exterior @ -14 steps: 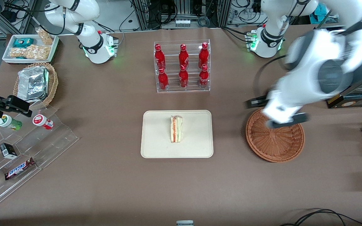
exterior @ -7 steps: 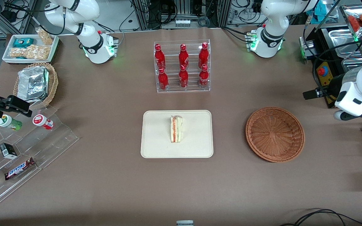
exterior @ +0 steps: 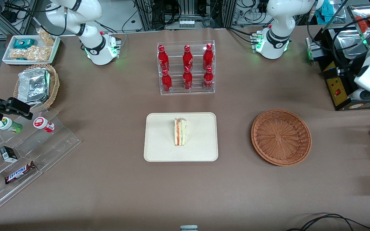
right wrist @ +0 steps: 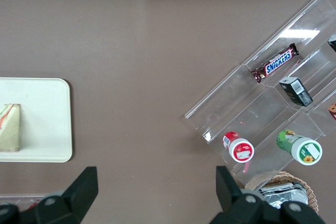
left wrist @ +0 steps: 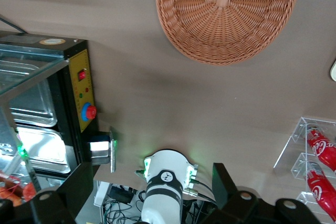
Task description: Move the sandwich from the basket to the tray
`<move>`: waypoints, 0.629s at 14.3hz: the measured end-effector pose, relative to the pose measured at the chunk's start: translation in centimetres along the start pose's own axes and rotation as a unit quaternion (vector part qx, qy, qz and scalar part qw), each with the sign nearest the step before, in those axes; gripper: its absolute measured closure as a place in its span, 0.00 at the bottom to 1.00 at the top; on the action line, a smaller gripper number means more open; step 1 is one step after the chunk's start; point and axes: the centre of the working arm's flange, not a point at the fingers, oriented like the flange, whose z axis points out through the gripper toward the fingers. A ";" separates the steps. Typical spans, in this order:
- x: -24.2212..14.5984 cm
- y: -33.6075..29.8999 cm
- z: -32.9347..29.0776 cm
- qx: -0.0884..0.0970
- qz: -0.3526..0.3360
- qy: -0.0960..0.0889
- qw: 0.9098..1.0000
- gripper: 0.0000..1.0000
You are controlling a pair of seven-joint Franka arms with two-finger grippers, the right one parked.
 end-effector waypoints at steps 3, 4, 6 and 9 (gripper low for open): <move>-0.9 -0.2 -1.5 -0.002 -0.001 0.019 1.000 0.00; -1.1 -0.3 -2.3 -0.004 -0.001 0.029 1.000 0.00; -1.4 -0.2 -3.4 -0.007 0.001 0.047 0.999 0.00; -1.0 0.2 -4.2 -0.011 0.005 0.078 0.997 0.00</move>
